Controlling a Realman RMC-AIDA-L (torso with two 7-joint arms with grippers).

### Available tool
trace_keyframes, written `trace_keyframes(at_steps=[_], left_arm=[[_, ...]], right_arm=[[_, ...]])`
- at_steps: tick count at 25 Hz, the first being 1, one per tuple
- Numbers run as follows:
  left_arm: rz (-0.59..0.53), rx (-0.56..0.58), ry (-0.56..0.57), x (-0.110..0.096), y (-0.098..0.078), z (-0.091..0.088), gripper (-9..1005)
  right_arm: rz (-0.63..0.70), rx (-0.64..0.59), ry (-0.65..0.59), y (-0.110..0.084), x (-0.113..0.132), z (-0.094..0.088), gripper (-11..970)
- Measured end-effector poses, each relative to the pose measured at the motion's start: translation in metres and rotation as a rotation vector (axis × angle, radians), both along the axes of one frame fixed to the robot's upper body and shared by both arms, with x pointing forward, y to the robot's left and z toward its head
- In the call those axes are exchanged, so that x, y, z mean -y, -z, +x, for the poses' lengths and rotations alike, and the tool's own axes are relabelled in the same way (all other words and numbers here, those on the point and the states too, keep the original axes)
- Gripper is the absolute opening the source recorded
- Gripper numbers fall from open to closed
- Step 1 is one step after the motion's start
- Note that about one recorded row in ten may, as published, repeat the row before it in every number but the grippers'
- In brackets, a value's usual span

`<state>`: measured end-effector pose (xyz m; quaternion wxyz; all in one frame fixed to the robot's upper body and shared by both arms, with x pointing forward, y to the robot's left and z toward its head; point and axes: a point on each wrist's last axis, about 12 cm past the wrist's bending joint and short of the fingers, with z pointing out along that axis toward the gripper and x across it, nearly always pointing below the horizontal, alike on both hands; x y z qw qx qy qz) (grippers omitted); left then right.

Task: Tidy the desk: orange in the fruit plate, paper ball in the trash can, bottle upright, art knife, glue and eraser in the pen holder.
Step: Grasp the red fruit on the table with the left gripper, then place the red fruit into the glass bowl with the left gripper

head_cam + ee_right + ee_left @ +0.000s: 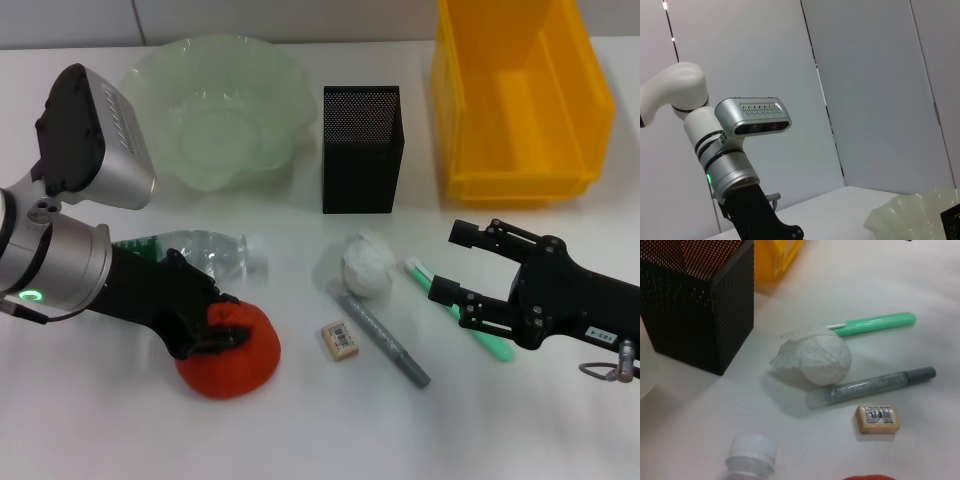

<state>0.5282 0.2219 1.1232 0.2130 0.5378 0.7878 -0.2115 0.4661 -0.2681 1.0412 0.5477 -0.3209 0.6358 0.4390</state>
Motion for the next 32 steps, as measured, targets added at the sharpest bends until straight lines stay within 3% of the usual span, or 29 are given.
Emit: trace_keyframes(at_steps=[9,12,14,15,17,23,28,32], left_arm=[[-0.008,0.039,0.011,0.0,-0.012,-0.001,284],[-0.058,0.063,0.019,0.001,-0.026,-0.001,240],[-0.126,0.122,-0.005,-0.003,-0.046,0.004,223],[-0.126,0.122,-0.005,-0.003,-0.046,0.004,214],[-0.175,0.197,-0.041,-0.005,-0.066,0.018,197],[-0.223,0.276,-0.103,0.003,-0.083,0.049,166],[-0.253,0.393,-0.234,0.004,-0.084,0.079,163],[-0.24,0.478,-0.359,0.002,-0.071,0.099,161]], right_arm=[[0.007,-0.008,0.001,0.001,-0.001,-0.001,758],[0.007,-0.008,0.001,0.001,-0.001,-0.001,758],[0.007,-0.008,0.001,0.001,-0.001,-0.001,758],[0.007,-0.008,0.001,0.001,-0.001,-0.001,758],[0.008,-0.005,-0.003,0.0,-0.002,0.001,758],[0.015,0.001,-0.021,-0.001,-0.007,0.002,758],[0.025,0.004,-0.023,0.001,-0.009,0.001,758],[0.027,0.002,-0.022,0.001,-0.009,-0.001,758]])
